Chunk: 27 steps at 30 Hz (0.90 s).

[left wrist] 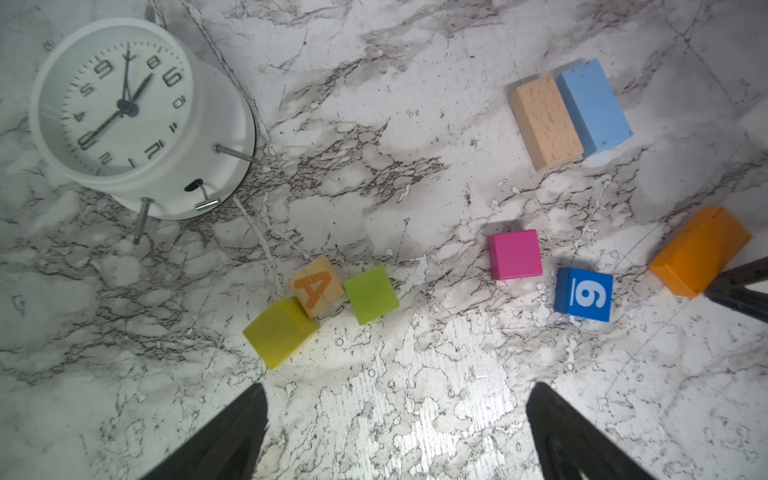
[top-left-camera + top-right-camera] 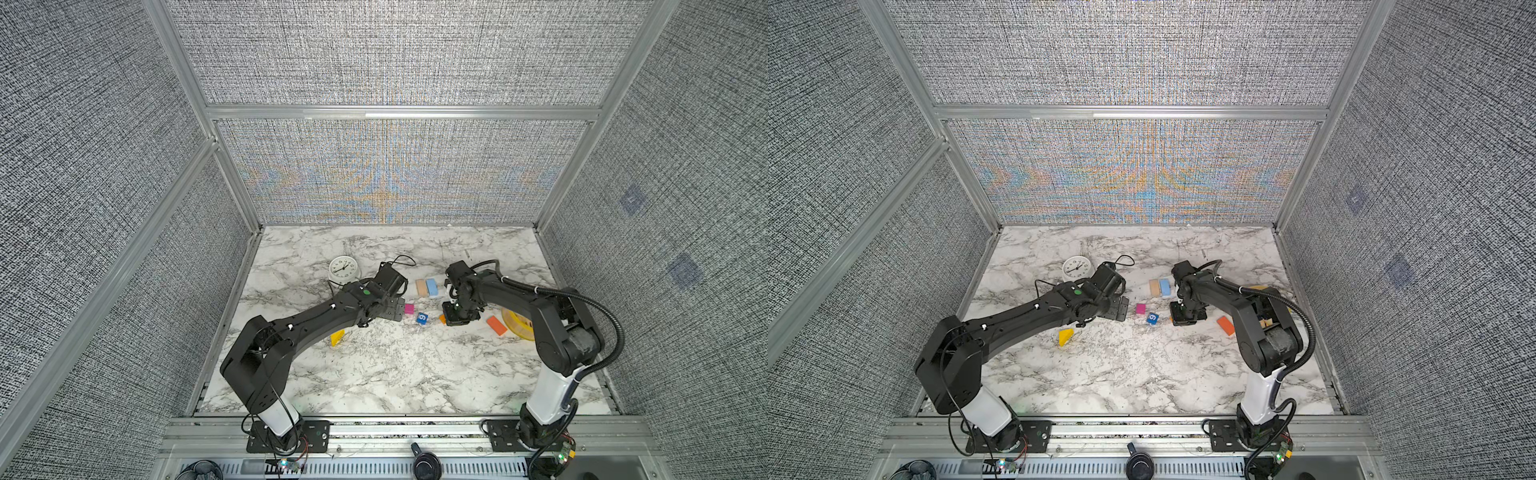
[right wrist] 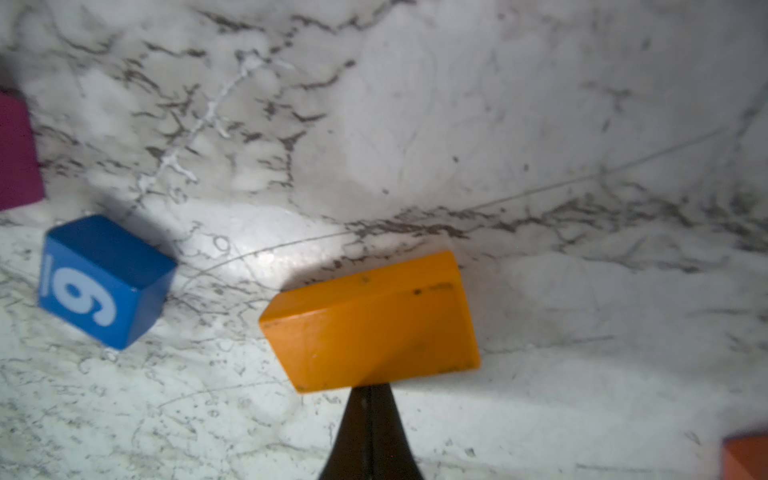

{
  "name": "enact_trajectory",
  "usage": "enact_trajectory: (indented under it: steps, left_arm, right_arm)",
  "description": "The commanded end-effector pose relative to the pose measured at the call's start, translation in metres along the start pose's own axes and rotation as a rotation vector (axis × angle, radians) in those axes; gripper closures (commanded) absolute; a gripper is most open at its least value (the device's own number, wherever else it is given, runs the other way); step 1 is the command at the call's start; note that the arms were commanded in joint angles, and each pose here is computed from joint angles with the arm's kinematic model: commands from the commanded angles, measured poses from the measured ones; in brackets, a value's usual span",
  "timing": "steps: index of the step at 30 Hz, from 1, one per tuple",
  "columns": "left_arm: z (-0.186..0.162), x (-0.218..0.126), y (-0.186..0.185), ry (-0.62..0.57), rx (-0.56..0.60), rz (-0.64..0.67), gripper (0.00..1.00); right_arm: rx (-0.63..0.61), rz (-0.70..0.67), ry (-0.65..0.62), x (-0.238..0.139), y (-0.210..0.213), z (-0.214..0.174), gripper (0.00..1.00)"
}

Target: Build the wood block tower

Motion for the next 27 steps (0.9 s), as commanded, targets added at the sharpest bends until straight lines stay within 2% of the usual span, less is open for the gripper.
enact_trajectory:
  steps: [1, 3, 6, 7, 9, 12, 17, 20, 27]
  left_arm:
    - [0.003, -0.002, 0.003, -0.014, -0.012, 0.009, 0.01]
    - [0.003, -0.002, 0.003, -0.014, -0.010, 0.012, 0.01]
    - [0.003, -0.002, 0.003, -0.016, -0.008, 0.014, 0.01]
    - [0.003, -0.003, 0.003, -0.018, -0.007, 0.015, 0.01]
    - [0.004, -0.003, 0.004, -0.019, -0.007, 0.017, 0.01]
    - [0.005, -0.005, 0.004, -0.023, -0.007, 0.018, 0.01]
    - [0.006, -0.001, 0.004, -0.013, -0.005, 0.028, 0.01]
    - [0.006, 0.003, 0.002, -0.010, -0.006, 0.027, 0.01]
    - [0.010, 0.014, -0.002, 0.005, 0.009, 0.038, 0.01]
  right_arm:
    - [0.005, 0.003, 0.000, -0.002, 0.003, 0.003, 1.00]
    - [0.005, -0.002, -0.003, -0.005, 0.003, 0.003, 0.98]
    - [-0.002, -0.009, -0.009, -0.011, 0.002, 0.001, 0.89]
    - [-0.005, -0.015, -0.009, -0.012, 0.001, 0.000, 0.84]
    - [-0.008, -0.035, -0.008, -0.016, -0.001, -0.005, 0.66]
    - [-0.004, -0.040, -0.015, -0.022, -0.002, -0.009, 0.49]
    - [0.016, -0.036, -0.034, -0.028, -0.001, -0.007, 0.41]
    - [0.006, -0.032, -0.044, -0.027, 0.003, -0.002, 0.30]
    - [-0.017, -0.080, -0.048, -0.022, 0.005, 0.013, 0.27]
Point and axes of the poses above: each gripper's point midway between its finger pads, its own x axis out along the fingers, its own y axis along the line the jaws close on, z = x × y, the point moved 1 cm from there along -x, back along the fingers, and after that the axes turned 3 degrees about x, right-handed, at the moved point
